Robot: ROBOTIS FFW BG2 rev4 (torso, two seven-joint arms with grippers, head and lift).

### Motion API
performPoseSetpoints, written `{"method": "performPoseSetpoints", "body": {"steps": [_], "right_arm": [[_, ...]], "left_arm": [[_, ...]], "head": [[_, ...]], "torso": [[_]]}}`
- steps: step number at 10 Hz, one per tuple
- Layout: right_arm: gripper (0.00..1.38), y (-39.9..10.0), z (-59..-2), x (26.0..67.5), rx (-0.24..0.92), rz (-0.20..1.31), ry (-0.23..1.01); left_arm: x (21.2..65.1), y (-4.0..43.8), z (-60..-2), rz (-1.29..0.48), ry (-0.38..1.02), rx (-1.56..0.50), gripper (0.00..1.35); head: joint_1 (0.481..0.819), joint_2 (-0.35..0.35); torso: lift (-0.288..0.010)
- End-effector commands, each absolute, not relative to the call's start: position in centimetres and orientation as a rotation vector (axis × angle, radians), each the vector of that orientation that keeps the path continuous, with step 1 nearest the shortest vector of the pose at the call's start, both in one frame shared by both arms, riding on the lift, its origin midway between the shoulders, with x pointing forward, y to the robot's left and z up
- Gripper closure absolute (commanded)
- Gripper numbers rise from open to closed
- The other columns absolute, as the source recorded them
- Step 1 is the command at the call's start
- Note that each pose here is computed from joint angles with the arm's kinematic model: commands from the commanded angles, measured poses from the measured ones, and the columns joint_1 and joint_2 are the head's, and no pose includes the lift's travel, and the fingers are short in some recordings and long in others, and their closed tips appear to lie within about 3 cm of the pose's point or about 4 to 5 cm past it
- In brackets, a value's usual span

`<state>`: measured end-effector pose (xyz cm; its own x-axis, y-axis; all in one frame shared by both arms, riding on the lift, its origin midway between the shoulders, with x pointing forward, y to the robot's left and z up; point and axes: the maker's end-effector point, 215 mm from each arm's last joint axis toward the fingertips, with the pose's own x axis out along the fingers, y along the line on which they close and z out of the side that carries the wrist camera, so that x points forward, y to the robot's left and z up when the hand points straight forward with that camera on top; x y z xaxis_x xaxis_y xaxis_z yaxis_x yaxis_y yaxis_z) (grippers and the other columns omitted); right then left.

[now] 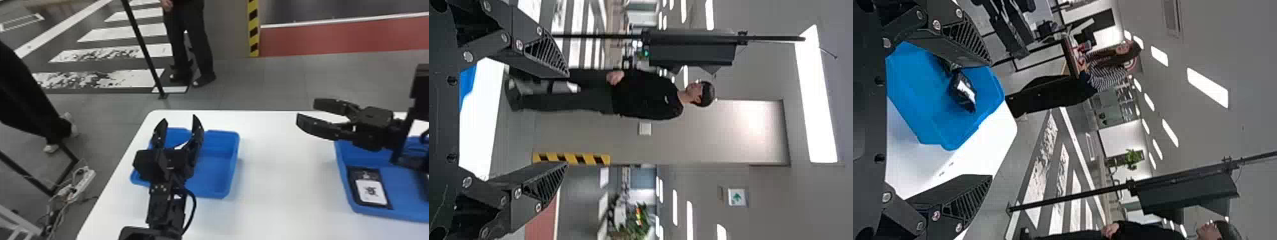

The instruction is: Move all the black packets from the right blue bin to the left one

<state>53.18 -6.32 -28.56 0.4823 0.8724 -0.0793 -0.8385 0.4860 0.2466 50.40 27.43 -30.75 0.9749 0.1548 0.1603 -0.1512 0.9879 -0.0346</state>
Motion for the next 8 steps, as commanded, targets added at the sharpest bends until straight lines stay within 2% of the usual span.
{"method": "performPoseSetpoints", "body": {"steps": [1, 4, 5, 8], "right_arm": [[0.24, -8.8, -29.3, 52.1, 0.176, 0.937, 0.217], [0.24, -13.2, -30.5, 45.5, 0.186, 0.633, 0.299], [0.24, -14.1, -31.3, 43.7, 0.159, 0.559, 0.338], [0.24, -19.6, -34.3, 41.5, 0.092, 0.331, 0.445]], "left_arm": [[49.7, 25.8, -29.3, 0.093, -0.225, -0.178, 0.13], [48.5, 22.4, -26.5, -0.03, -0.209, -0.256, 0.13], [48.4, 21.7, -26.4, -0.051, -0.205, -0.285, 0.13], [48.3, 20.6, -26.3, -0.091, -0.179, -0.289, 0.13]], "head": [[0.691, 0.241], [0.695, 0.13], [0.695, 0.116], [0.695, 0.051]], "torso": [[-0.11], [-0.11], [-0.11], [-0.11]]}}
